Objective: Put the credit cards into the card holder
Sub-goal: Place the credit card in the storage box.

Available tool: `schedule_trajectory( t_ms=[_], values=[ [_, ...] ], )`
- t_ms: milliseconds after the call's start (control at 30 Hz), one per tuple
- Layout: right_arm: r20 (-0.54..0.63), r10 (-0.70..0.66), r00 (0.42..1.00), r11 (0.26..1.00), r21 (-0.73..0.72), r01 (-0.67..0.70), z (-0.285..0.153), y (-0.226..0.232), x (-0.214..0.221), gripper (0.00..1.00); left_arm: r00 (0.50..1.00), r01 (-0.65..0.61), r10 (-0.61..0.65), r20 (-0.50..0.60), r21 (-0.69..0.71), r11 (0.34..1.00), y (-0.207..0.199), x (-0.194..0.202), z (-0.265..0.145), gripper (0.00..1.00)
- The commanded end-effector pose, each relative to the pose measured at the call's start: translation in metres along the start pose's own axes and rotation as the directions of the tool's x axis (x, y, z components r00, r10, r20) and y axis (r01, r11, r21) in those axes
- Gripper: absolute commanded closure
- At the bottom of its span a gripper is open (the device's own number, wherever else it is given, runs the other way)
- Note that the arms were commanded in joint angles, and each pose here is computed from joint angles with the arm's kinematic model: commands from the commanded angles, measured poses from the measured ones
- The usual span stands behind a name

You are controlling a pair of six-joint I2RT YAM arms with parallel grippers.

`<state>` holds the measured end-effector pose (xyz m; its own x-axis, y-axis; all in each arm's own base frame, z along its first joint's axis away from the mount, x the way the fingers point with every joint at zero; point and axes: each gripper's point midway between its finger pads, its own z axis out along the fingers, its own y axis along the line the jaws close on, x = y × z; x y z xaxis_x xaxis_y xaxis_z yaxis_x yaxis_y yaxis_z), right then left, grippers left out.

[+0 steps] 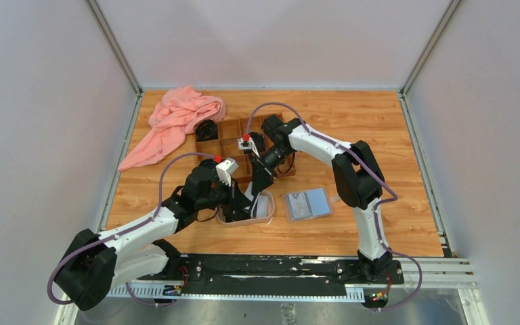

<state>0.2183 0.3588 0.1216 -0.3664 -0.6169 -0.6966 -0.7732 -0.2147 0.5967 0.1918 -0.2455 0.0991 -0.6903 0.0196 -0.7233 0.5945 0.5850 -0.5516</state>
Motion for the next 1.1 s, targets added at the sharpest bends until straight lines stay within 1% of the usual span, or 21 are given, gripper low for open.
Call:
schedule_trajectory(
  t_ms=[0,133,200,267,333,400,500,667,767,833,933,1000,1067],
  values=[
    [0.043,0.091,0.995,0.995,-0.031,-0.090,-0.001,0.003,-0.010,0.70,1.000,-0.010,0.010,0.006,-0.012,1.000,0.004,0.003,-0.002,1.00],
    [0.040,0.032,0.999,0.999,-0.035,-0.031,-0.001,0.004,-0.006,0.82,1.000,-0.007,0.007,0.011,-0.016,1.000,0.005,0.003,-0.002,1.00],
    [0.030,-0.023,0.999,0.999,-0.045,0.025,-0.002,0.007,-0.001,0.85,1.000,-0.004,0.004,0.016,-0.016,1.000,0.004,0.002,-0.003,0.91],
    [0.017,-0.095,0.995,0.994,-0.052,0.096,-0.004,0.009,0.002,0.85,1.000,0.004,-0.004,0.014,-0.015,1.000,0.004,0.003,-0.003,0.76],
    [-0.005,-0.150,0.989,0.987,-0.060,0.150,-0.005,0.012,0.006,0.85,1.000,0.009,-0.009,0.007,-0.007,1.000,0.003,0.005,-0.003,0.69],
    [-0.030,-0.221,0.975,0.973,-0.069,0.218,-0.008,0.012,0.008,0.88,1.000,0.010,-0.010,-0.007,0.002,1.000,0.002,0.007,-0.002,0.67],
    [-0.062,-0.273,0.960,0.960,-0.081,0.268,-0.010,0.009,0.010,0.99,0.999,0.012,-0.011,-0.031,0.021,1.000,0.000,0.009,0.001,0.67],
    [-0.075,-0.292,0.953,0.955,-0.083,0.286,-0.011,0.004,0.010,1.00,0.998,0.010,-0.009,-0.055,0.017,1.000,0.002,0.012,0.005,0.66],
    [-0.079,-0.303,0.950,0.951,-0.087,0.296,-0.011,0.004,0.012,1.00,0.999,-0.001,0.002,-0.050,0.021,1.000,0.002,0.010,0.004,0.65],
    [-0.075,-0.304,0.950,0.951,-0.090,0.297,-0.013,0.006,0.011,1.00,0.999,-0.005,0.007,-0.034,0.034,0.999,-0.001,0.006,0.001,0.60],
    [-0.052,-0.309,0.950,0.947,-0.108,0.302,-0.015,0.013,0.007,1.00,1.000,-0.009,0.010,-0.013,0.057,0.998,-0.005,0.002,-0.005,0.47],
    [-0.034,-0.326,0.945,0.939,-0.124,0.320,-0.015,0.018,0.005,1.00,1.000,-0.017,0.018,-0.018,0.054,0.998,-0.005,0.003,-0.007,0.44],
    [-0.026,-0.330,0.944,0.937,-0.128,0.325,-0.015,0.020,0.003,1.00,0.999,-0.016,0.018,-0.033,0.050,0.999,-0.004,0.006,-0.008,0.44]
  ],
)
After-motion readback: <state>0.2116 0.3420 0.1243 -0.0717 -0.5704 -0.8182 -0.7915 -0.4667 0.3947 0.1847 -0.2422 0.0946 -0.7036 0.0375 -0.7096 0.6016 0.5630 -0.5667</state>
